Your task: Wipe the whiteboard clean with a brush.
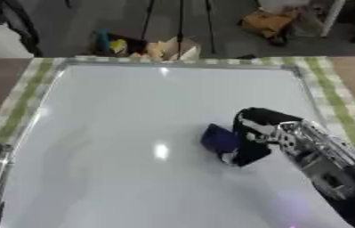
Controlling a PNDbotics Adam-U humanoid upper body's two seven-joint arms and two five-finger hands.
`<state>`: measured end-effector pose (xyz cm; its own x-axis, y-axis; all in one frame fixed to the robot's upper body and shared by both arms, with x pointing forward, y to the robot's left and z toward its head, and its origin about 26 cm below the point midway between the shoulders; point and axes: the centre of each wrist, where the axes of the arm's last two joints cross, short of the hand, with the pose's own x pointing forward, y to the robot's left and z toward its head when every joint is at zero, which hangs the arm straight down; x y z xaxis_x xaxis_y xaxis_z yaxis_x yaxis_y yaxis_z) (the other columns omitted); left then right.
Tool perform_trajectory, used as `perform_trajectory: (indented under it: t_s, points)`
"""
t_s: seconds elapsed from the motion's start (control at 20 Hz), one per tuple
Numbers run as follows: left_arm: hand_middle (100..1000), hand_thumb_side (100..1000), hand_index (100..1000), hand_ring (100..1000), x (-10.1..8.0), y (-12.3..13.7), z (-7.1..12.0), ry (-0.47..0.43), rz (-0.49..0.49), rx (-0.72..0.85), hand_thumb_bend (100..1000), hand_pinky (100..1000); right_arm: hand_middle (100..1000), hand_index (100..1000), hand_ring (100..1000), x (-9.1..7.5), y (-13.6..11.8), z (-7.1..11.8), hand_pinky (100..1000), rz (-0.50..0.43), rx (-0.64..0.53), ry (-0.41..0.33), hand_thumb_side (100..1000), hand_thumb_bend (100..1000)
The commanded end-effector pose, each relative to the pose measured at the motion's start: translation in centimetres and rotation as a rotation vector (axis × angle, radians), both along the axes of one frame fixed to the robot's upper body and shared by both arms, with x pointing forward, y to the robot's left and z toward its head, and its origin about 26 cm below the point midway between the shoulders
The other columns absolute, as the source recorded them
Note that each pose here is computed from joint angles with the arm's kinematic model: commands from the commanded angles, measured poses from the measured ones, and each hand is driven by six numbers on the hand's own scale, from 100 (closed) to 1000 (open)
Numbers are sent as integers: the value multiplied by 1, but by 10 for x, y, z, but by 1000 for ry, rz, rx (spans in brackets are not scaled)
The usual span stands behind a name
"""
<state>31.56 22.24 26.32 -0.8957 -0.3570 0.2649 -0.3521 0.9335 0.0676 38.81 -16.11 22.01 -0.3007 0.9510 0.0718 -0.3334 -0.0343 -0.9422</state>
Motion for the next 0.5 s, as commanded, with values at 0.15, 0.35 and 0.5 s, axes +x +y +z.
perform_trajectory:
  t_s: [0.15,0.35,0.5]
  points:
    - [765,1000,741,790,-4,-1,8,-30,-9,11,140,657,734,171,774,0,1,5,620,7,-6,-2,499,299]
    - [765,1000,741,790,-4,-1,8,-29,-10,12,139,656,726,169,773,-1,1,8,618,13,-9,-12,487,289]
    - [765,1000,741,790,-4,-2,8,-29,-11,13,139,656,726,169,773,-1,1,8,618,12,-10,-12,487,289]
